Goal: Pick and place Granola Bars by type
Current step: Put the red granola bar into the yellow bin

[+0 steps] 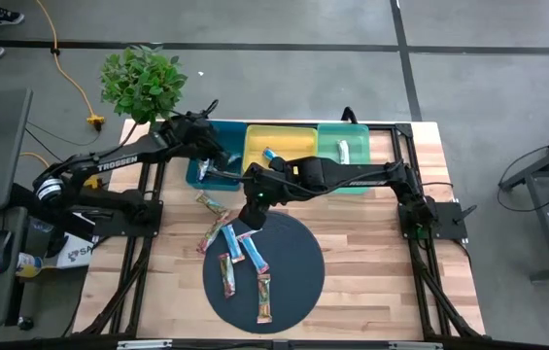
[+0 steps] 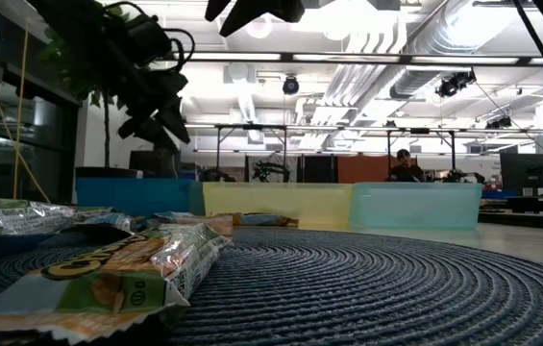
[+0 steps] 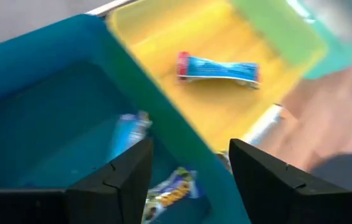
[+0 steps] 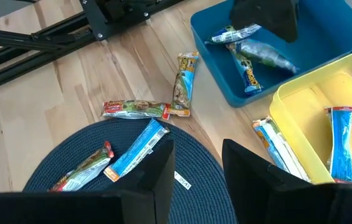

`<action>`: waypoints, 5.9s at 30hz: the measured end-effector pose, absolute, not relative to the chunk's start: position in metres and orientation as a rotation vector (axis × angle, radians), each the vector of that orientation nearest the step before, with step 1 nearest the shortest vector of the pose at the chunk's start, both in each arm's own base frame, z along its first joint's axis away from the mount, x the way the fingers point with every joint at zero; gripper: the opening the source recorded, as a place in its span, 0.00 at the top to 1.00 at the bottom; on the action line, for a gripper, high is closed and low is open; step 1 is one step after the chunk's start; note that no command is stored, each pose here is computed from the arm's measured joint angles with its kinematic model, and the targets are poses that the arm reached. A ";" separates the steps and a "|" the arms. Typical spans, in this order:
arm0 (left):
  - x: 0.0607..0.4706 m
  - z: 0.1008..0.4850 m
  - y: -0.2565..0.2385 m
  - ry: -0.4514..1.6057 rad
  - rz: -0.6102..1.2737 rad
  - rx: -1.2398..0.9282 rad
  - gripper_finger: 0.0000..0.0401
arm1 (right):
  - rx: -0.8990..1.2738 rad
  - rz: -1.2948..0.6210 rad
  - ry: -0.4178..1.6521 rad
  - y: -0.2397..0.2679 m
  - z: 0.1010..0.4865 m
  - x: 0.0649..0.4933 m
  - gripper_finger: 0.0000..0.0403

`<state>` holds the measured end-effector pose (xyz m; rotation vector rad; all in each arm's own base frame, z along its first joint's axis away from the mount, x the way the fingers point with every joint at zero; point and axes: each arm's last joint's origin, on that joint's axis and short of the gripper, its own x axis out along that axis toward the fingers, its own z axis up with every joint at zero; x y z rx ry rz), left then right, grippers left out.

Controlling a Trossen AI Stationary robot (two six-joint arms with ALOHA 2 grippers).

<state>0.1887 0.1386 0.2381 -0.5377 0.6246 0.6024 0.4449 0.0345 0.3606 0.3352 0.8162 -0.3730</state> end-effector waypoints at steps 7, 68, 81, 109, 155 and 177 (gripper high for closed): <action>0.176 0.265 0.123 0.505 0.426 -0.523 0.46 | 0.341 -0.357 0.835 0.035 0.360 0.444 0.71; 0.047 0.320 0.014 0.180 0.045 -0.400 0.46 | 0.856 -0.147 0.953 0.094 0.196 0.455 0.47; 0.047 0.320 0.015 0.178 0.077 -0.398 0.46 | 0.813 -0.137 0.914 0.075 0.200 0.464 0.45; 0.047 0.320 0.016 0.174 0.108 -0.416 0.46 | 0.739 -0.351 1.156 0.075 0.187 0.499 0.52; 0.047 0.320 0.017 0.173 0.134 -0.411 0.46 | 0.837 -0.355 1.126 0.108 0.145 0.493 0.53; 0.047 0.320 0.017 0.172 0.137 -0.411 0.46 | 0.834 -0.333 1.115 0.105 0.151 0.496 0.82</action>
